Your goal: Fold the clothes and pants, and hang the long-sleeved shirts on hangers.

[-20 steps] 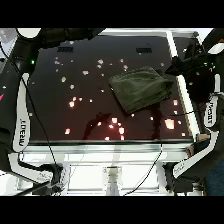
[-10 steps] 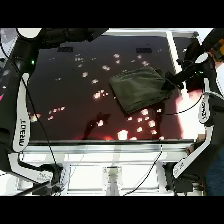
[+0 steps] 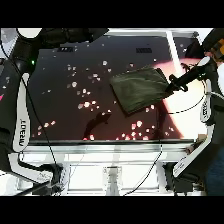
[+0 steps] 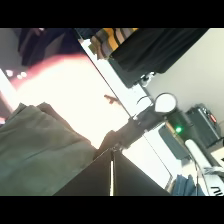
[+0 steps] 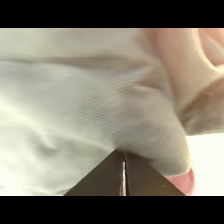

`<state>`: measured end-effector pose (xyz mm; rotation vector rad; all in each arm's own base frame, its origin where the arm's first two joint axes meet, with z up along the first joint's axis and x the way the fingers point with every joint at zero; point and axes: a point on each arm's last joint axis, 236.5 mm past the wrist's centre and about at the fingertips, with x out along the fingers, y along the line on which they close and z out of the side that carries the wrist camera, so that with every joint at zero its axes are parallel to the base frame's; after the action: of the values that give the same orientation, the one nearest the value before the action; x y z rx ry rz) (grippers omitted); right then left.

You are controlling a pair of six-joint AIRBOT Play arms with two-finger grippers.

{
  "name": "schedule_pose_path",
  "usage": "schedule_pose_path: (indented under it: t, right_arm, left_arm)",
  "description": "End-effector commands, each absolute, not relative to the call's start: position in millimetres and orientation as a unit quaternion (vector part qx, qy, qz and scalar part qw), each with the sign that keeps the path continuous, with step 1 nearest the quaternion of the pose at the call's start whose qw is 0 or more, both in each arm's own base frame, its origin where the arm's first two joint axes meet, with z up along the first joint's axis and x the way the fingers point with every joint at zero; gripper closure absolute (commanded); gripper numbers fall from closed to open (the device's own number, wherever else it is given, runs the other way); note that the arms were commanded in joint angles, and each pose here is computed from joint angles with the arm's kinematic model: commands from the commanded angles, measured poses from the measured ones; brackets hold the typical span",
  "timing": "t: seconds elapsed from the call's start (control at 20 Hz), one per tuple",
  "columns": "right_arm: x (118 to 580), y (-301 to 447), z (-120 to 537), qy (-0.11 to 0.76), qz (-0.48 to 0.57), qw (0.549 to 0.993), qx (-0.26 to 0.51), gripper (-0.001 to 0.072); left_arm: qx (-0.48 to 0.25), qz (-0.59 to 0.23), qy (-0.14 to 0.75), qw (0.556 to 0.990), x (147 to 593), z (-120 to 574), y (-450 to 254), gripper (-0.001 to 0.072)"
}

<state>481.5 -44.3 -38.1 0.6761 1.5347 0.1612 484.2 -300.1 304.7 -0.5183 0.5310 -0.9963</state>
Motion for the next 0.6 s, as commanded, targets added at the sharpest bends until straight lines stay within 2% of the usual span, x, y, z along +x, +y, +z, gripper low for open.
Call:
schedule_pose_path:
  t: [0.0, 0.05, 0.1, 0.15, 0.35, 0.4, 0.45, 0.55]
  right_arm:
    - [505, -56, 15, 0.609, 0.098, 0.709, 0.341, 0.0692]
    - [508, -66, 24, 0.594, 0.088, 0.721, 0.347, 0.0554]
    - [507, -72, 26, 0.590, 0.082, 0.722, 0.352, 0.0264]
    - [505, -75, 25, 0.593, 0.077, 0.717, 0.358, 0.0078]
    - [482, -62, -2, 0.637, 0.079, 0.655, 0.399, 0.0076]
    - [477, -55, -9, 0.648, 0.092, 0.635, 0.410, 0.0066]
    - [475, -50, -16, 0.655, 0.103, 0.619, 0.421, 0.0021]
    - [467, -48, -29, 0.675, 0.104, 0.597, 0.422, 0.0020]
  left_arm:
    - [-0.243, -0.466, 0.249, 0.813, 485, 304, -300, 0.0664]
    - [-0.243, -0.466, 0.249, 0.813, 485, 304, -300, 0.0665]
    - [-0.243, -0.466, 0.249, 0.813, 485, 304, -300, 0.0664]
    - [-0.243, -0.466, 0.249, 0.813, 485, 304, -300, 0.0664]
    - [-0.243, -0.466, 0.249, 0.813, 485, 304, -300, 0.0665]
    - [-0.243, -0.466, 0.249, 0.813, 485, 304, -300, 0.0664]
    - [-0.243, -0.466, 0.249, 0.813, 485, 304, -300, 0.0664]
    - [-0.243, -0.467, 0.249, 0.813, 484, 304, -300, 0.0664]
